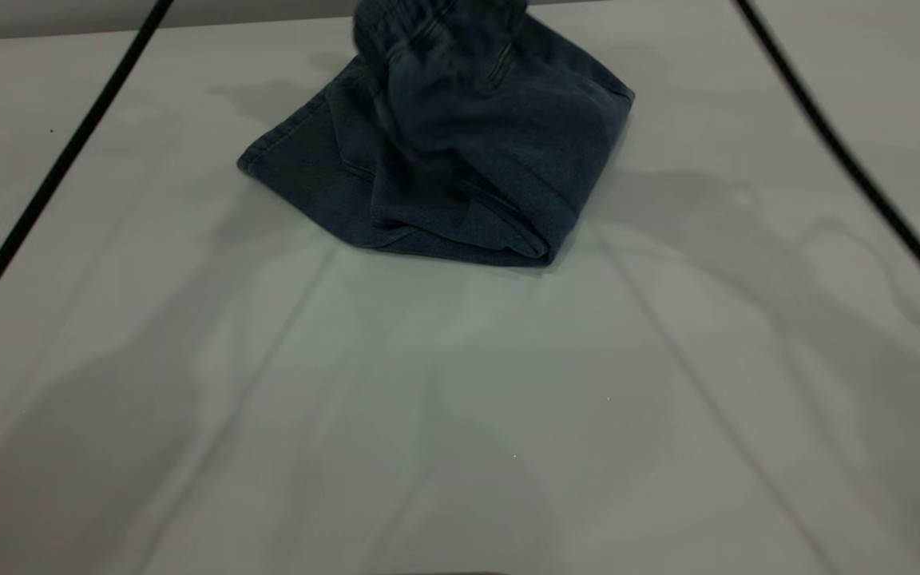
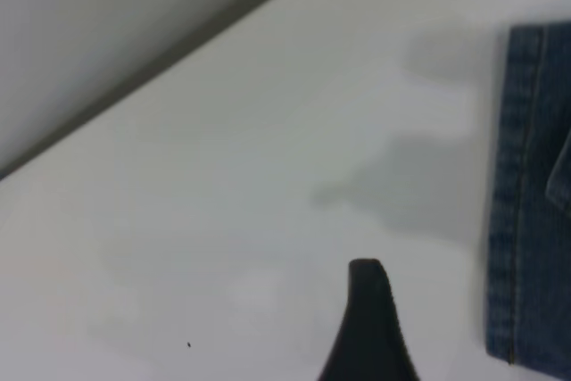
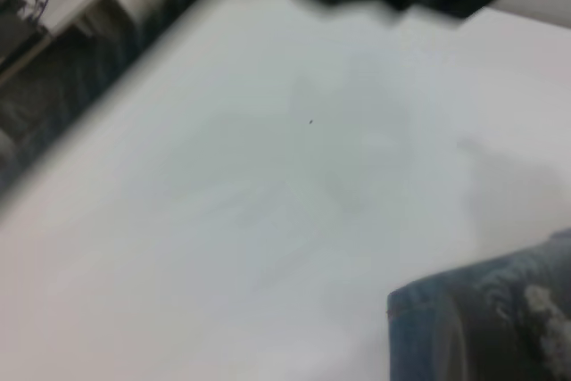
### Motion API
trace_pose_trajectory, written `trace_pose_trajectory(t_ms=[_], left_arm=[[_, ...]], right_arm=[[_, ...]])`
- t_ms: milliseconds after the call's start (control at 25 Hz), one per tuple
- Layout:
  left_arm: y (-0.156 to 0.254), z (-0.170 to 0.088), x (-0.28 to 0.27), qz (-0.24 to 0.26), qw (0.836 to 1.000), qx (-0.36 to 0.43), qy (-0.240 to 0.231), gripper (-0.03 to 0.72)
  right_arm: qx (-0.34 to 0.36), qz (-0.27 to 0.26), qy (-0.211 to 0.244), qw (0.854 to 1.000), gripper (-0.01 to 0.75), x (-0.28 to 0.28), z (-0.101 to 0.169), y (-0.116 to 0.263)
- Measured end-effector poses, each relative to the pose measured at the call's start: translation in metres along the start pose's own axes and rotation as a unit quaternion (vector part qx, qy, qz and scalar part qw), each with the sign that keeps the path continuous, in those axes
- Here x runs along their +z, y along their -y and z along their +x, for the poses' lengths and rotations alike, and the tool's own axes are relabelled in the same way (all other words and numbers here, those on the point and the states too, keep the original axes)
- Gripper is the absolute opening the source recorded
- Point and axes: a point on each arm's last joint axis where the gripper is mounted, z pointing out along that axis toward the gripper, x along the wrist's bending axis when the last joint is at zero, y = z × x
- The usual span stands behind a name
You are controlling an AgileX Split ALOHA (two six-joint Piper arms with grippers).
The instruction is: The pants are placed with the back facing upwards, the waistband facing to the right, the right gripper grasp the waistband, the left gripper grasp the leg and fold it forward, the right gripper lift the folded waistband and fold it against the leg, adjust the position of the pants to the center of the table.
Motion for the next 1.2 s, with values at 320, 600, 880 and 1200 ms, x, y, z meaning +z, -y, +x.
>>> trace_pose_trajectory(t_ms=[320, 600, 880, 1200], left_arm=[[-0.003, 0.002, -0.005, -0.011, 1.0, -0.004, -0.002, 0.503], [-0.003, 0.002, -0.005, -0.011, 1.0, -0.006, 0.0, 0.503], [-0.005, -0.015, -0.004, -0.021, 0.995, -0.029, 0.091, 0.503], [0.01, -0.048, 0.042, -0.007, 0.975, 0.13, 0.178, 0.503]], right_arm=[[-0.046, 0.033, -0.011, 0.998, 0.14, 0.031, 0.016, 0.031], [0.038, 0.032, 0.022, 0.999, 0.593, 0.027, 0.006, 0.028], [0.071, 0.022, 0.096, 0.993, 0.675, -0.02, -0.033, -0.005], [0.118, 0.063, 0.122, 0.984, 0.622, -0.084, -0.066, -0.027]])
